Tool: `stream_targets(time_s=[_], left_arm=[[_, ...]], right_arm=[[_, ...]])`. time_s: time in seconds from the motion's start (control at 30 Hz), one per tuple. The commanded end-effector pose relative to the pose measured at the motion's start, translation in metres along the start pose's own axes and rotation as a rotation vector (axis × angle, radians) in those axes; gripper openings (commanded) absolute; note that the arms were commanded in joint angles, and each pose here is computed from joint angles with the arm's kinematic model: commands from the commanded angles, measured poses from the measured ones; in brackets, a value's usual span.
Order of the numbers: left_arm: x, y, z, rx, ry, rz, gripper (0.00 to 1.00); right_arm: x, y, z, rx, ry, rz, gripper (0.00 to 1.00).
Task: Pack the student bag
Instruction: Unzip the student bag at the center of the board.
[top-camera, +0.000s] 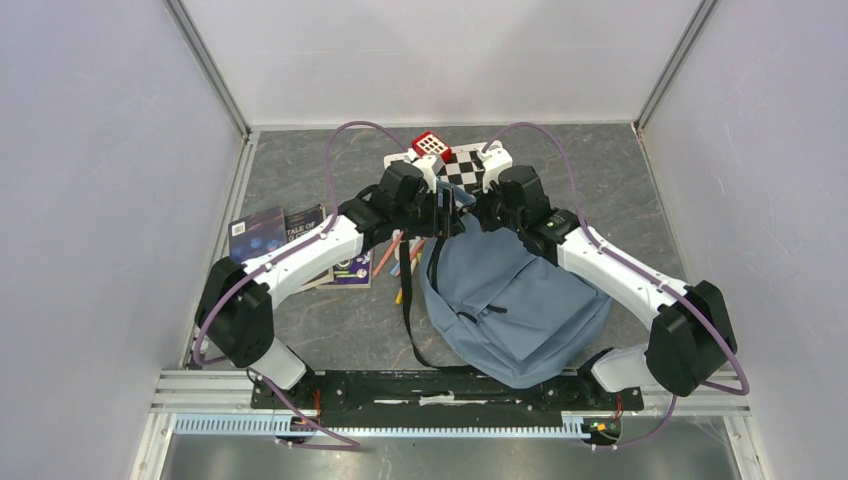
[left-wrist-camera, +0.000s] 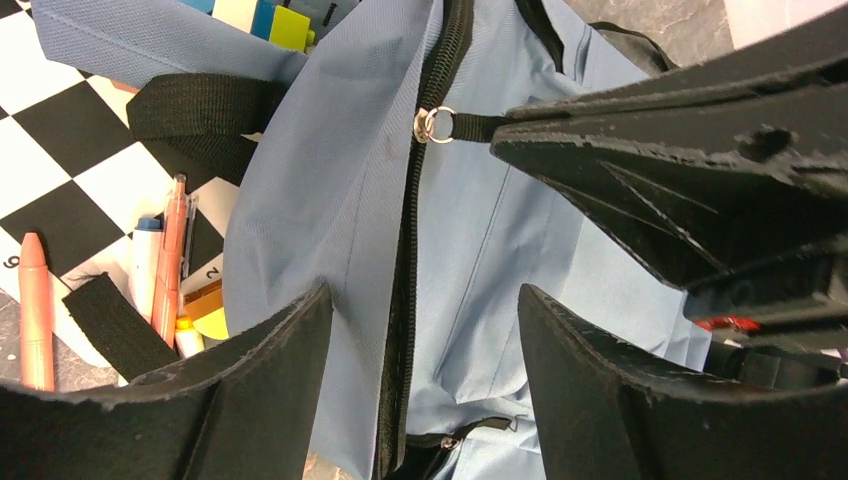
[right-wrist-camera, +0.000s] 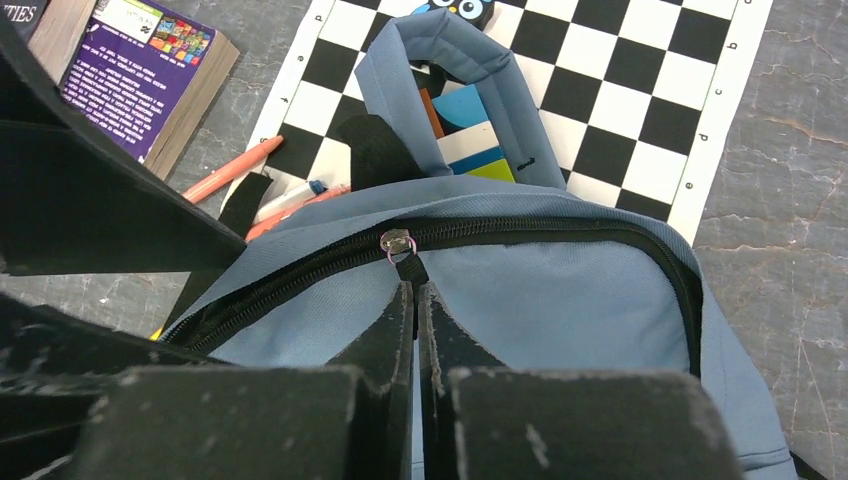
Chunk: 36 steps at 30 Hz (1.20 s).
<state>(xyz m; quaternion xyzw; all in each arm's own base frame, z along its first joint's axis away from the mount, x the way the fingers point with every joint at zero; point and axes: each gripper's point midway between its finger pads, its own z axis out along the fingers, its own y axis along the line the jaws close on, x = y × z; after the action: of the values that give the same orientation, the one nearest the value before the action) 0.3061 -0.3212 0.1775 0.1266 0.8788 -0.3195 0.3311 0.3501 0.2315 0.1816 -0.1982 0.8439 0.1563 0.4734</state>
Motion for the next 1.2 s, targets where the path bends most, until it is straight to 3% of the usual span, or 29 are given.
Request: stream_targets(time_s=[0.0,0.17,0.43,0.7,1.17], left_arm=[[-0.015,-0.002,0.006,-0.015,-0.008,0.059,0.72],[-0.011,0.003,0.014,-0.028,0.022,0.089,0.58],[-0.004,0.001,0.022,0.001,0.035,0.062,0.47],[0.001,0.000,0.021,0.015,0.045,0.061,0.03],[0.025,-0.005,-0.012,0.071,0.028,-0.021,0.02]], right_arm=[[-0.021,0.006,-0.008,-0.023,-0.072,0.021,0.00],[-0.022,0.007,-0.009,-0.028,-0.074,0.027,0.00],[-0.022,0.008,-0.010,-0.031,-0.075,0.033,0.00],[-0.016,-0.002,-0.009,0.026,-0.052,0.034,0.00],[-0.034,-0.050,-0.005,0.299,0.001,-0.008,0.00]])
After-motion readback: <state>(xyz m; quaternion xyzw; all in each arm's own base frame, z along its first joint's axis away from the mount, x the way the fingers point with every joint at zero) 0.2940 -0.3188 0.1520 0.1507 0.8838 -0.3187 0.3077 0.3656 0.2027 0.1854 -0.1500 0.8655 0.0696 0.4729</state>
